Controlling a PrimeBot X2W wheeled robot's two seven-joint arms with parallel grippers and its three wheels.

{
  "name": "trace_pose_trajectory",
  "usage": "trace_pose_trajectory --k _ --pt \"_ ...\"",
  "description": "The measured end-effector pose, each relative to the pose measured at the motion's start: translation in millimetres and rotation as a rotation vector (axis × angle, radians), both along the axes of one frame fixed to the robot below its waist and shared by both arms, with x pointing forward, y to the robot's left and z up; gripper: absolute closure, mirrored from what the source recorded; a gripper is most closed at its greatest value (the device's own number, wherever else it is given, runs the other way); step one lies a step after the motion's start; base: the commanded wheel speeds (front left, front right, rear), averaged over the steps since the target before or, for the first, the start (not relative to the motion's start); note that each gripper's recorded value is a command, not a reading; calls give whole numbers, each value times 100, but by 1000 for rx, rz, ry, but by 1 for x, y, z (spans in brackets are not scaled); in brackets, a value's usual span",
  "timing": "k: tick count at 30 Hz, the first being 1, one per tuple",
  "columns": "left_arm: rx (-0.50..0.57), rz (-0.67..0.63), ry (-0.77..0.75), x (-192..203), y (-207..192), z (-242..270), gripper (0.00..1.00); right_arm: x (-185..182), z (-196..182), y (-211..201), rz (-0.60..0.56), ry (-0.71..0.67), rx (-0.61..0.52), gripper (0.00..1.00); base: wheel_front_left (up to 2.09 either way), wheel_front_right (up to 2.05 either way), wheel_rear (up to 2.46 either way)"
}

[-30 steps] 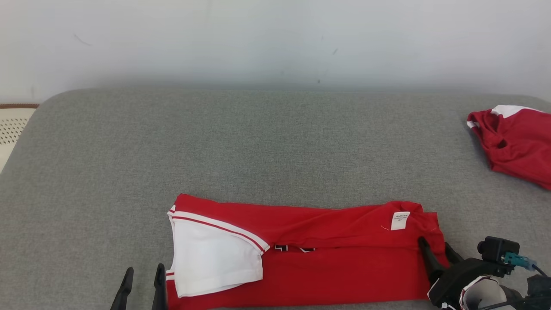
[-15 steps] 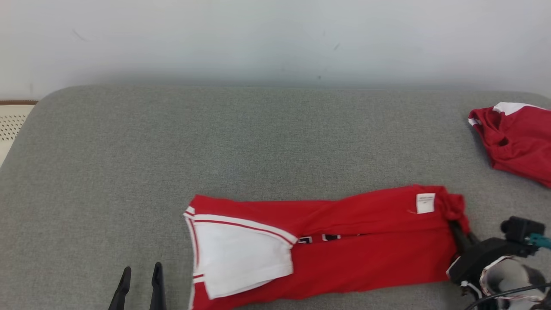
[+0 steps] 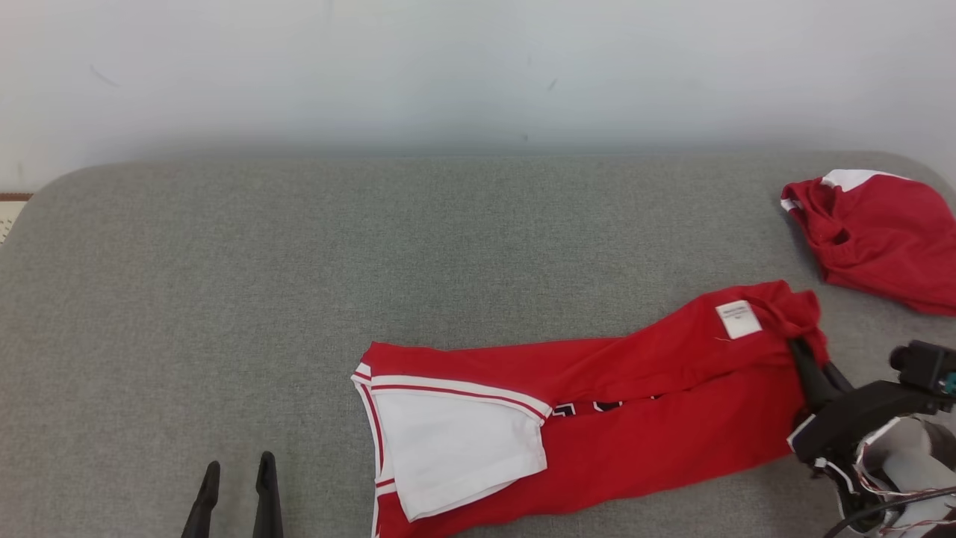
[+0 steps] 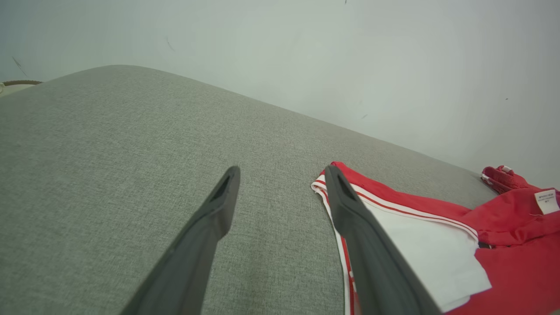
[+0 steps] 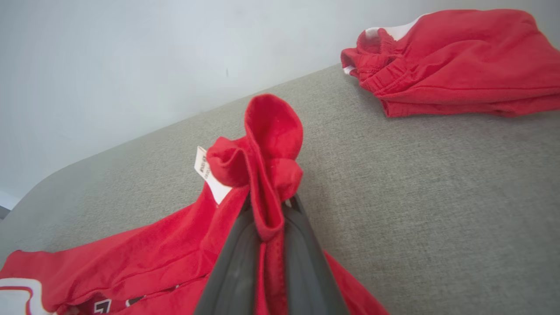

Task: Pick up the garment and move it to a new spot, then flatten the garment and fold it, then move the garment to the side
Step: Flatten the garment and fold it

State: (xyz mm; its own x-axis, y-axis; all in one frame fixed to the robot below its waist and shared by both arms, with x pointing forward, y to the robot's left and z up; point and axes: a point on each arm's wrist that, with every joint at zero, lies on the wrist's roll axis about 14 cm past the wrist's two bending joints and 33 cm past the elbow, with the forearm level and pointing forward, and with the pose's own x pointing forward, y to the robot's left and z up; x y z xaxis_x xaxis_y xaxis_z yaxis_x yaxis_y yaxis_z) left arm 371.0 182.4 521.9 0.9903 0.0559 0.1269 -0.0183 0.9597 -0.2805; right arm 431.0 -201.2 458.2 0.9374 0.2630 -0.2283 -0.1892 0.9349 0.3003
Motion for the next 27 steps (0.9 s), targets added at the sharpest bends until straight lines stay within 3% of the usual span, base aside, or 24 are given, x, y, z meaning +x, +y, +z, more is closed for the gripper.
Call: trace_pose_trajectory --k 4,18,27 --pt "2 11 -15 0 2 5 0 -2 12 21 54 -26 49 100 0 0 0" --pt "34 96 -29 -16 22 13 0 -42 57 166 434 -15 343 100 0 0 0" --pt "35 134 -23 -27 34 11 0 -66 66 232 602 19 409 100 0 0 0"
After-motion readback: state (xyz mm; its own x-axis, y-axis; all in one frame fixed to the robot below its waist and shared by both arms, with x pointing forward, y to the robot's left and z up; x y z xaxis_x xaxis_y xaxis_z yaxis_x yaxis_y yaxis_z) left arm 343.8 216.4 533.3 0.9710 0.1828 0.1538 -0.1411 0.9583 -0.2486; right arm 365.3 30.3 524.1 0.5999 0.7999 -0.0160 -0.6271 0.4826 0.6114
